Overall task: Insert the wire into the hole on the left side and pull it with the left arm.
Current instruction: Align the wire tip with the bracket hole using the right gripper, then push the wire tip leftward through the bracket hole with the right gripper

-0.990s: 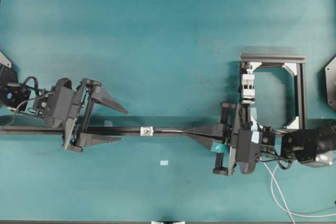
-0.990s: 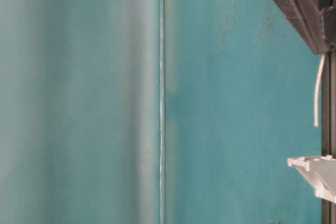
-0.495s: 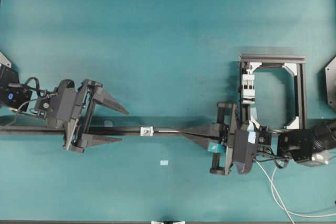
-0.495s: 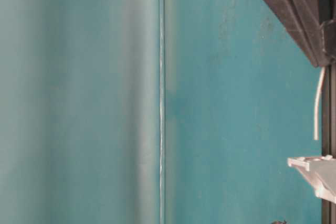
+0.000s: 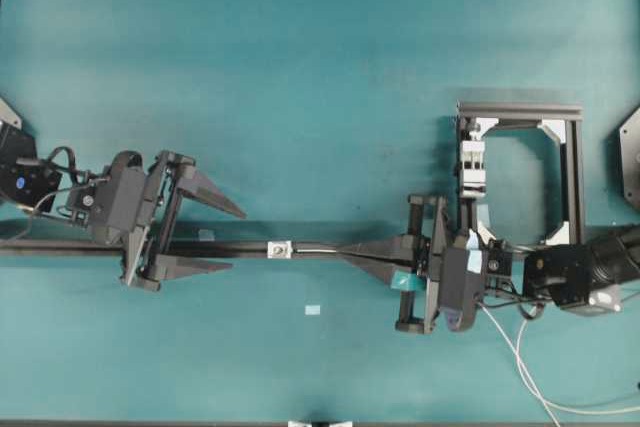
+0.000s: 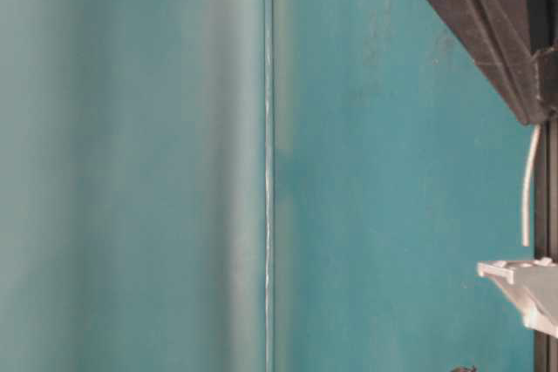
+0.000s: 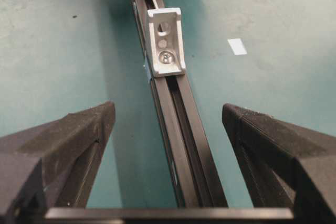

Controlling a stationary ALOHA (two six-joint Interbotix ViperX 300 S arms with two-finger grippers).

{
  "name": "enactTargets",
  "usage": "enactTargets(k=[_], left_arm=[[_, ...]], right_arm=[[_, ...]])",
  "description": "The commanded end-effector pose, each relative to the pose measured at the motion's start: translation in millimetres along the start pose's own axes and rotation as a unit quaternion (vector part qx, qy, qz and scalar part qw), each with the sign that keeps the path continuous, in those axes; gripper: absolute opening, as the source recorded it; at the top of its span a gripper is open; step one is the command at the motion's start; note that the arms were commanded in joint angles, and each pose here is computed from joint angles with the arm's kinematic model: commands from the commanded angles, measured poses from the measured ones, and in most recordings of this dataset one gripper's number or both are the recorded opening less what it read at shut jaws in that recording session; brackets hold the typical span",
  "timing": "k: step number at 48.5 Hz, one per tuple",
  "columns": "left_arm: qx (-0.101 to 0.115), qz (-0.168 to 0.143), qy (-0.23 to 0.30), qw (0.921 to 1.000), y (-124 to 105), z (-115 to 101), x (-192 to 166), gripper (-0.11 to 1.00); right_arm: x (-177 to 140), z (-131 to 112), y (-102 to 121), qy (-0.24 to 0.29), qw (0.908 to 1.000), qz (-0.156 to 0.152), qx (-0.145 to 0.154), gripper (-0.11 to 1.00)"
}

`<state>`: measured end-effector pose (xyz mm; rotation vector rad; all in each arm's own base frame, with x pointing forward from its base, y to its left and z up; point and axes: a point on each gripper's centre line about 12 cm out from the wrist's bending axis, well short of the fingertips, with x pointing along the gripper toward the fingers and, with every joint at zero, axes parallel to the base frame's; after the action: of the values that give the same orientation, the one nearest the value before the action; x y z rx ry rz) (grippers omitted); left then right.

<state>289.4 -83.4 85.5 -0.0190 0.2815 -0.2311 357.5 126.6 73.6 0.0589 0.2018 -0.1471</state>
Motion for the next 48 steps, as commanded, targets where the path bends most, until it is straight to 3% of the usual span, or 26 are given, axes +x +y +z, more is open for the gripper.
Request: enactTargets(k=[1, 48], left_arm=[[0.001, -0.002, -0.011, 0.9999, -1.1, 5.4, 1.1, 0.62], [0.001, -0.003, -0.011, 0.9999, -1.0, 5.8, 1.5, 0.61]], right_arm=[[2.7, 9.1, 2.9, -0.015, 0.9999, 0.003, 0.006, 0.05], [13.6, 12.6, 5.4, -0.022, 0.9997, 0.013, 0.003, 0.05]])
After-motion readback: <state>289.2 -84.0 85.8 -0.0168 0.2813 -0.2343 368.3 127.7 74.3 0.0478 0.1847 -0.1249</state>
